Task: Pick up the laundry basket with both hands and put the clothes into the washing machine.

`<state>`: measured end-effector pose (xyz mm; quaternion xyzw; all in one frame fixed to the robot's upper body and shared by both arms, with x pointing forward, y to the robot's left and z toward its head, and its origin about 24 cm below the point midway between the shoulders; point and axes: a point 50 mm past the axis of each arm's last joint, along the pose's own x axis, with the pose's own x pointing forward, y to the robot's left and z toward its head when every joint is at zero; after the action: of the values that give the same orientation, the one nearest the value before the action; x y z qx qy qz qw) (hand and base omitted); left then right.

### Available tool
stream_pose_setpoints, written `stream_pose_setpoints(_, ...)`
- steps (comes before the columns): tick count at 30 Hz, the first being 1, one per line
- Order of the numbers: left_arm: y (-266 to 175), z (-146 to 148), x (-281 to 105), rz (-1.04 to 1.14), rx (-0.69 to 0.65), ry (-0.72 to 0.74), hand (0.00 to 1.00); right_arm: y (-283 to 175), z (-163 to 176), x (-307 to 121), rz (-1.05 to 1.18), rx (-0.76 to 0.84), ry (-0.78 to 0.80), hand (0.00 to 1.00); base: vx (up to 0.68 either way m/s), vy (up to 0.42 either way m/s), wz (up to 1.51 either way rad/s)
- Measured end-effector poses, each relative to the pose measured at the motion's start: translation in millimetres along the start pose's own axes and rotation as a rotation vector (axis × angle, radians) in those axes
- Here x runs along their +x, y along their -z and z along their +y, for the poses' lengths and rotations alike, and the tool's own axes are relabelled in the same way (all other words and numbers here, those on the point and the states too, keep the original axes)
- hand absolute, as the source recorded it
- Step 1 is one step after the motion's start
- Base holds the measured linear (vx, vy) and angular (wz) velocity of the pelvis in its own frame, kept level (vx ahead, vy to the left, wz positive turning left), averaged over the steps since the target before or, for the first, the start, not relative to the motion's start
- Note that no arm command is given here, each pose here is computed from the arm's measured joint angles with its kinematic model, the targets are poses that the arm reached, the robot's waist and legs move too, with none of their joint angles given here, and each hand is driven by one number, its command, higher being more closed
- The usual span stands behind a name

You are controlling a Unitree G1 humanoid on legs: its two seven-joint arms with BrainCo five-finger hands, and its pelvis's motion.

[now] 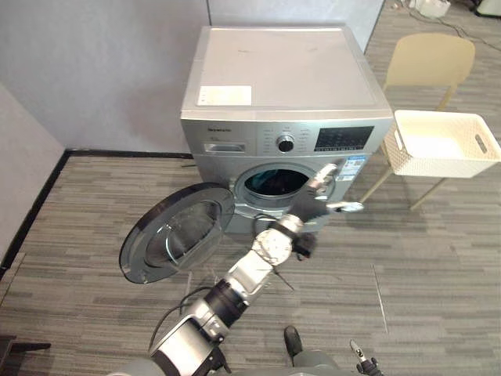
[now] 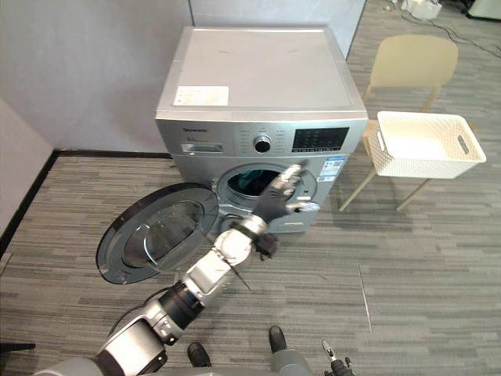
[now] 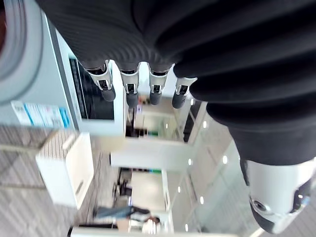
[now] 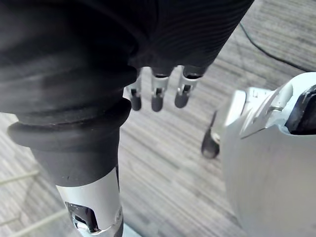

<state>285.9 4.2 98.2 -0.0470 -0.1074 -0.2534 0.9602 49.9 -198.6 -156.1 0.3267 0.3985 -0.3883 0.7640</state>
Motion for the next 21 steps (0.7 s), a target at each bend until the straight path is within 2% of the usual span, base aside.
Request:
stream_pose_setpoints(1, 2, 10, -4, 0.007, -0.006, -0.045, 0.0, 1, -1, 0, 0.004, -0.004, 0.003, 0.0, -0.01, 0.006, 0.21)
stream_pose_setpoints(3, 10, 59, -22, 0.036, -0.001, -0.254, 0.0, 3, -3, 0, 0.014, -0.009, 0.003, 0.0, 0.0, 0.008, 0.3)
stream_pose_setpoints(4, 11, 72, -27, 0.04, 0.013, -0.313, 0.0, 4, -3, 0, 0.018, -0.011, 0.001, 0.0, 0.01, 0.007, 0.22)
stream_pose_setpoints(7, 10, 148, -62, 0.058, 0.042, -0.658, 0.0, 10, -2, 1, 0.056, -0.063, -0.011, 0.0, 0.03, 0.007, 0.19)
stream_pose_setpoints(8, 9, 160, -70, 0.063, 0.056, -0.714, 0.0, 9, -1, 2, 0.059, -0.081, -0.014, 0.0, 0.03, 0.008, 0.15)
stream_pose_setpoints(10, 1, 204, -98, 0.081, 0.127, -0.896, 0.0, 11, 6, 3, 0.073, -0.14, -0.044, 0.0, 0.04, 0.008, 0.11)
stream_pose_setpoints(14, -30, 246, -103, 0.043, 0.225, -1.024, 0.0, 13, 19, 5, 0.084, -0.169, -0.097, 0.0, 0.03, 0.0, 0.28)
stream_pose_setpoints(18, -89, 275, -69, -0.087, 0.291, -1.068, 0.0, -1, 53, 8, 0.023, -0.159, -0.204, 0.0, -0.02, 0.0, 0.31)
stream_pose_setpoints(21, -139, 282, -38, -0.189, 0.314, -1.061, 0.0, -22, 84, 8, -0.066, -0.108, -0.302, 0.0, -0.13, 0.007, 0.01)
